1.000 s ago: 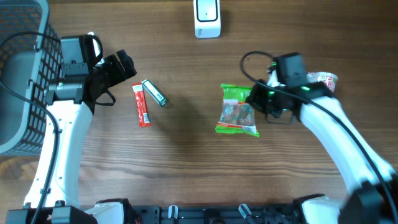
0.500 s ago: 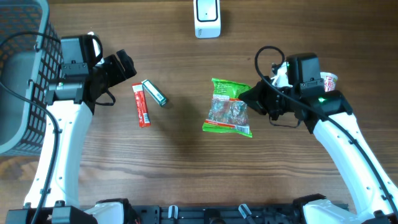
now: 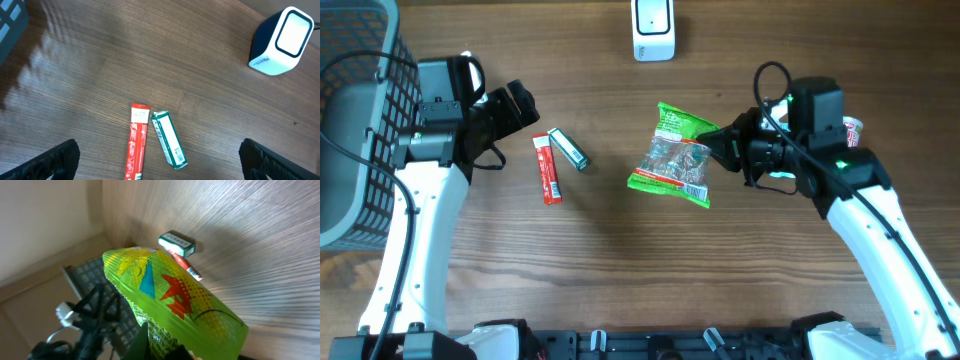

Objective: Scan the item barcode
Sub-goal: 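Lift the green snack bag and carry it toward the scanner, then hold the green snack bag in front of the white scanner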

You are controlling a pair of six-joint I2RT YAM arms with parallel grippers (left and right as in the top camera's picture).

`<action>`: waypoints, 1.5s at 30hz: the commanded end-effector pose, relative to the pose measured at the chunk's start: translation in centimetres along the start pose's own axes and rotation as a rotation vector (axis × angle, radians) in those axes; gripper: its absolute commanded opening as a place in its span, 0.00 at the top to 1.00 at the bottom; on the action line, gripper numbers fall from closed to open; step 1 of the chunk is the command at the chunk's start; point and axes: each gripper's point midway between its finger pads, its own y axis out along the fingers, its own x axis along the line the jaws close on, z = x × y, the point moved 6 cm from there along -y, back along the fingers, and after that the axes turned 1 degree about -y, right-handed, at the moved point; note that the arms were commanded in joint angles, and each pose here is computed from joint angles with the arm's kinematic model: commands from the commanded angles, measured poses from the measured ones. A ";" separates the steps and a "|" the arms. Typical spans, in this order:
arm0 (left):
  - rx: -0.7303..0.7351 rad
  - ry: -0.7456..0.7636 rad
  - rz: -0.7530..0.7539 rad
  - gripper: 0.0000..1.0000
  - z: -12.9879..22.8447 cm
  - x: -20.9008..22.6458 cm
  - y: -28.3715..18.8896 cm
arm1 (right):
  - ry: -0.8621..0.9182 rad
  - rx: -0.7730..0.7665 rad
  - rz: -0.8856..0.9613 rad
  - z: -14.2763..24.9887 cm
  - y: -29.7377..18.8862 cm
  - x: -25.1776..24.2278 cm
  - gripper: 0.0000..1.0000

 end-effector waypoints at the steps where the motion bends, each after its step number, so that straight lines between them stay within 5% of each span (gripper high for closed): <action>1: -0.006 0.003 -0.007 0.00 -0.2 0.1 0.0 | 0.016 0.034 -0.079 1.6 -1.7 1.9 0.96; 12: -0.006 0.003 -0.007 0.00 -0.2 0.1 0.0 | -0.008 -0.002 -0.110 1.5 -2.1 2.5 0.96; 18: -0.006 0.003 -0.007 0.00 -0.2 0.1 0.0 | -0.094 -0.156 -0.074 0.0 -2.1 2.3 0.96; 25: -0.006 0.003 -0.007 0.00 -0.2 0.1 0.0 | -0.591 -0.362 0.029 -0.7 -1.4 2.9 0.96; 31: -0.006 0.003 -0.007 0.00 -0.2 0.1 0.0 | -0.659 -0.249 0.045 0.7 -1.0 2.1 0.96; 37: -0.006 0.003 -0.007 0.00 -0.2 0.1 0.0 | -1.080 -0.230 -0.033 1.6 -0.9 4.1 0.95; 45: -0.006 0.003 -0.007 0.00 -0.2 0.1 0.0 | -1.347 -0.102 -0.070 3.6 -2.5 9.2 0.96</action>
